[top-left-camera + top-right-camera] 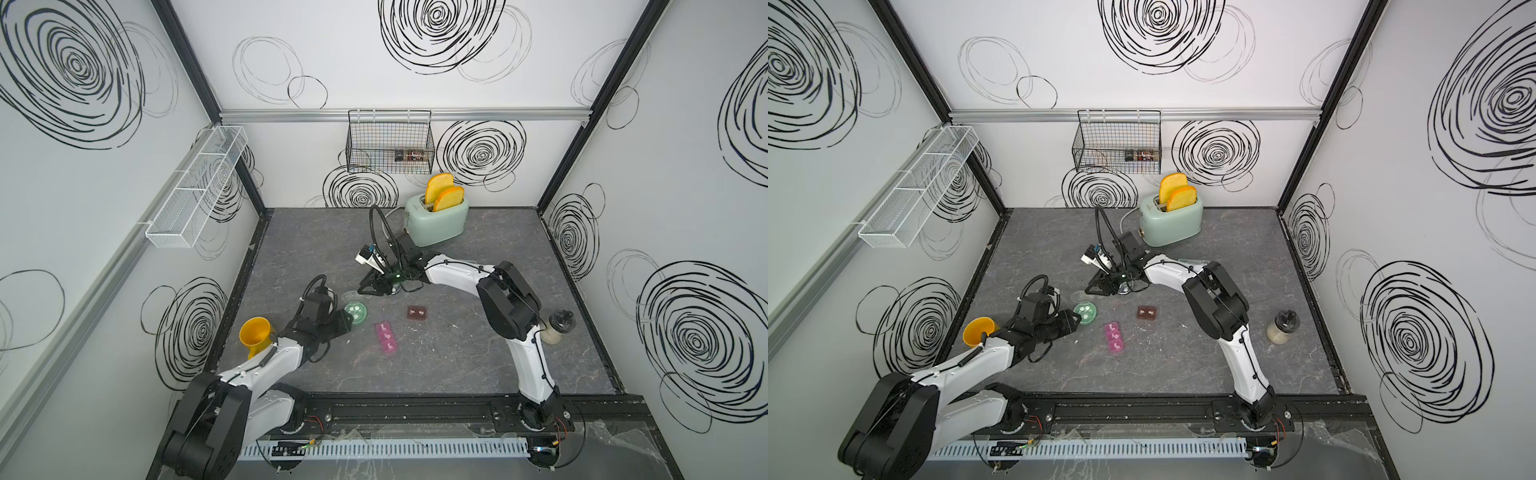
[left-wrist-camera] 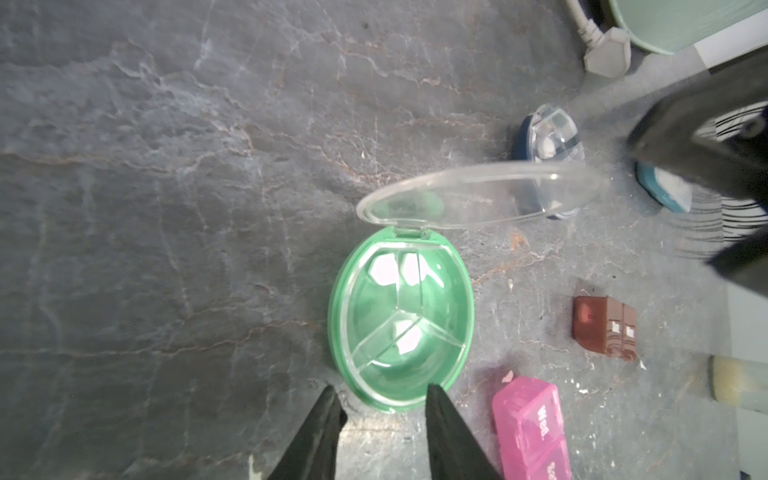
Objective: Close pillboxes
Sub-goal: Close the lid on the pillbox.
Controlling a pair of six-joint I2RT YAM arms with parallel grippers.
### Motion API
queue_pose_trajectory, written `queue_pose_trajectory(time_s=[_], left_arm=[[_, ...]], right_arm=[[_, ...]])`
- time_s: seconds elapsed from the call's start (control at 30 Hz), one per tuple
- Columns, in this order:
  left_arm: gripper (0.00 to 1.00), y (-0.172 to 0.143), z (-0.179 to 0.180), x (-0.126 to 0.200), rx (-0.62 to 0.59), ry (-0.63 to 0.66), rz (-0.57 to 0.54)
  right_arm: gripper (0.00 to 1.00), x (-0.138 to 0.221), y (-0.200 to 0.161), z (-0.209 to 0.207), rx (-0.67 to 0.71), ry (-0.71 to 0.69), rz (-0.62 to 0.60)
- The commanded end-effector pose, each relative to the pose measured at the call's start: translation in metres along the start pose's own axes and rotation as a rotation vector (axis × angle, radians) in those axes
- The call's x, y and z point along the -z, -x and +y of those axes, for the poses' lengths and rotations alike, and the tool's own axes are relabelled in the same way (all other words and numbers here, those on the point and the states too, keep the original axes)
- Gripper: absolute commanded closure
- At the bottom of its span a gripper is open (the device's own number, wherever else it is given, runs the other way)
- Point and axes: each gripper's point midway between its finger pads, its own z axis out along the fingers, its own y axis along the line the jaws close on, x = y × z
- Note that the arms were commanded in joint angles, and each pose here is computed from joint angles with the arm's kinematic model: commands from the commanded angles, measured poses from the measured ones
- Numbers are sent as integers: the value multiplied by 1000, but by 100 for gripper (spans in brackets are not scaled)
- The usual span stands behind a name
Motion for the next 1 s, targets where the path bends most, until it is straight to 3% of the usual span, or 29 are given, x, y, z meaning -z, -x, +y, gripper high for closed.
queue_pose_trajectory(time_s=[0.0,0.5,0.97], left_arm=[[58,-3,3,1,6,1,-7],[66,3,2,-10,8,-8,-3],[66,12,0,-9,-12,5,-21]], right_arm=[[60,-6,6,4,13,28,-9],[63,-17,10,12,9,62,-16],[66,-18,9,15,10,73,-9]])
